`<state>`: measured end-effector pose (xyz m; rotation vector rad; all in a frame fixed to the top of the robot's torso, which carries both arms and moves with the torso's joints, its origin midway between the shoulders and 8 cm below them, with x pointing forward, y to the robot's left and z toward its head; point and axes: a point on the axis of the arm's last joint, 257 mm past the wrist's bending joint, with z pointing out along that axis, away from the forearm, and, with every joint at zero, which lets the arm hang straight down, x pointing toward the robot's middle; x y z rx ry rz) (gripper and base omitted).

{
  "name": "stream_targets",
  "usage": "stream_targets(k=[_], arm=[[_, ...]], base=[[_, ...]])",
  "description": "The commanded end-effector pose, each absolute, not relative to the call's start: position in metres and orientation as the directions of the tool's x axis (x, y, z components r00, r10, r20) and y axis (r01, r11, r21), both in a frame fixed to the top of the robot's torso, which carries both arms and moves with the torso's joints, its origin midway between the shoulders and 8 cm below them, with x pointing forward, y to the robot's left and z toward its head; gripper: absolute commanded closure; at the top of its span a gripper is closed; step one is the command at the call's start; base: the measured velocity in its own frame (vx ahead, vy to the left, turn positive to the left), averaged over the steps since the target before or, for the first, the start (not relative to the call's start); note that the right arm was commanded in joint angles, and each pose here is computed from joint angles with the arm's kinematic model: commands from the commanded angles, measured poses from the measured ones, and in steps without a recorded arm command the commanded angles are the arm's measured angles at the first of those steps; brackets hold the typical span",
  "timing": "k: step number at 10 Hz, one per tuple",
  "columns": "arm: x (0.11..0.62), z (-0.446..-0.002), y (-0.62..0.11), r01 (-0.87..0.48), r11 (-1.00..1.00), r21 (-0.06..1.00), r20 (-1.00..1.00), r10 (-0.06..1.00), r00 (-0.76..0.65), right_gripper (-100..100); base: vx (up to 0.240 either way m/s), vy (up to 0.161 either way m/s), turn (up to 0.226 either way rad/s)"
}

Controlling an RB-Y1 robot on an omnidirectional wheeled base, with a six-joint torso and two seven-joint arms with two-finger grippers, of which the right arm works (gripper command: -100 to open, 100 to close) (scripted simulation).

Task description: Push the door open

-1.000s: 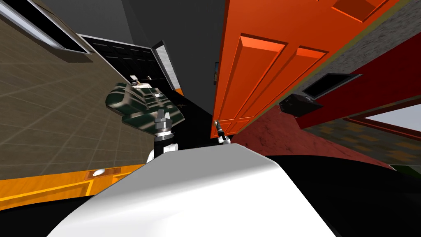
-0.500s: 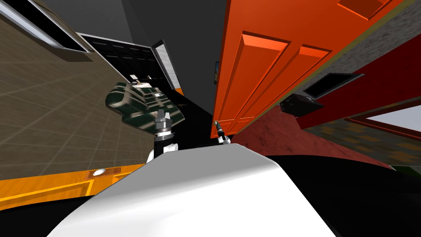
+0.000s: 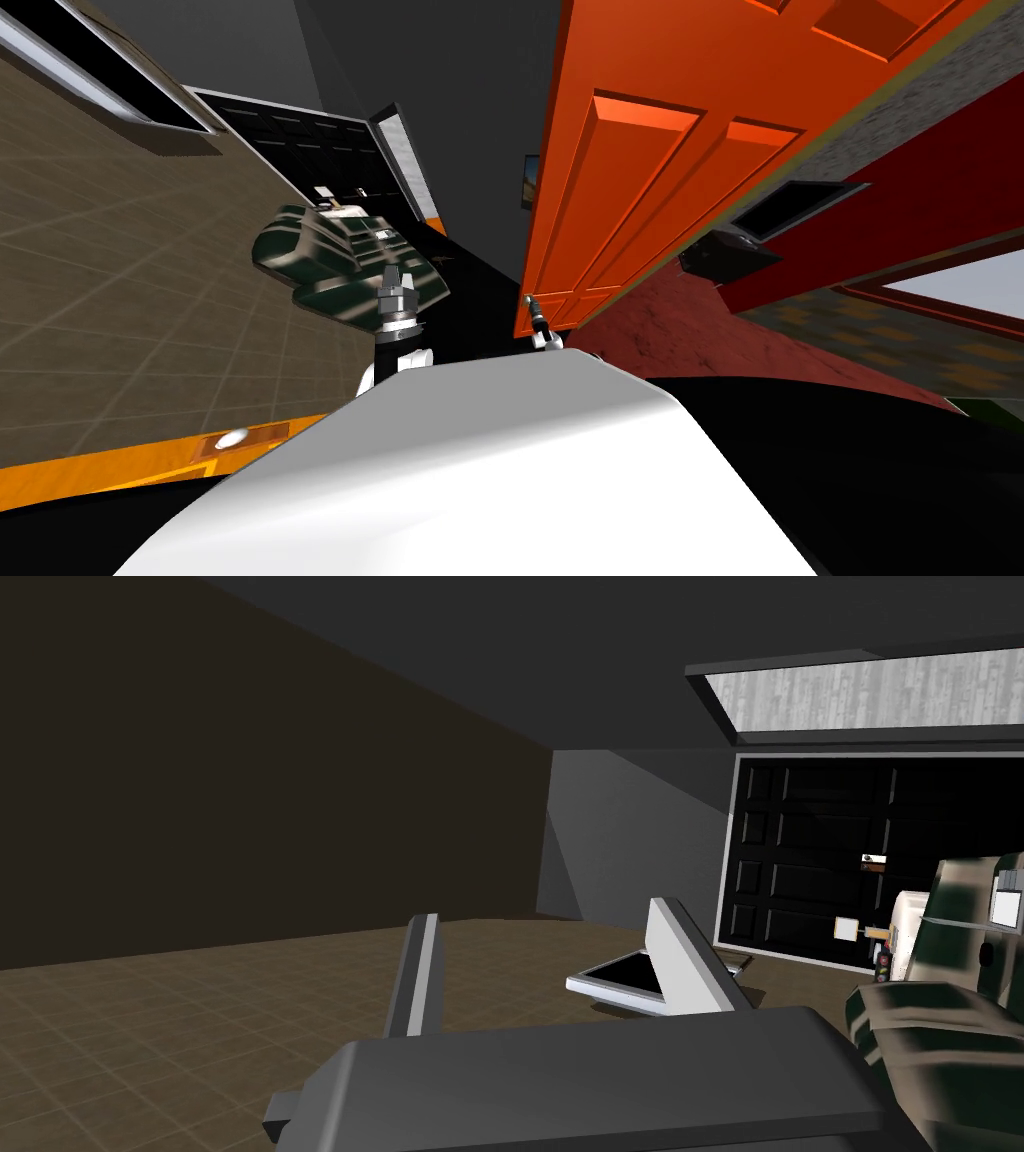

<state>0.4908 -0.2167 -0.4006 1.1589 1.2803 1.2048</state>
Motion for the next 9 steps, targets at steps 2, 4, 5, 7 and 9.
stream_targets(k=[2, 4, 5, 7, 9], arm=[[0.496, -0.392, -0.226, -0.006, 0.054, 0.999, -0.054, 0.998, -0.038, 100], [0.497, -0.391, -0.240, -0.005, 0.054, 0.999, -0.054, 0.998, -0.008, 100], [0.497, -0.390, -0.243, -0.005, 0.053, 0.999, -0.053, 0.999, 0.000, 100], [0.497, -0.390, -0.251, -0.004, 0.048, 0.999, -0.048, 0.999, 0.022, 100], [0.497, -0.390, -0.257, -0.003, 0.039, 0.999, -0.039, 0.998, 0.043, 100]], base=[[0.093, 0.023, 0.001], [0.069, 0.042, -0.025], [0.165, 0.107, -0.095], [0.116, 0.069, -0.038], [0.185, 0.082, -0.059]])
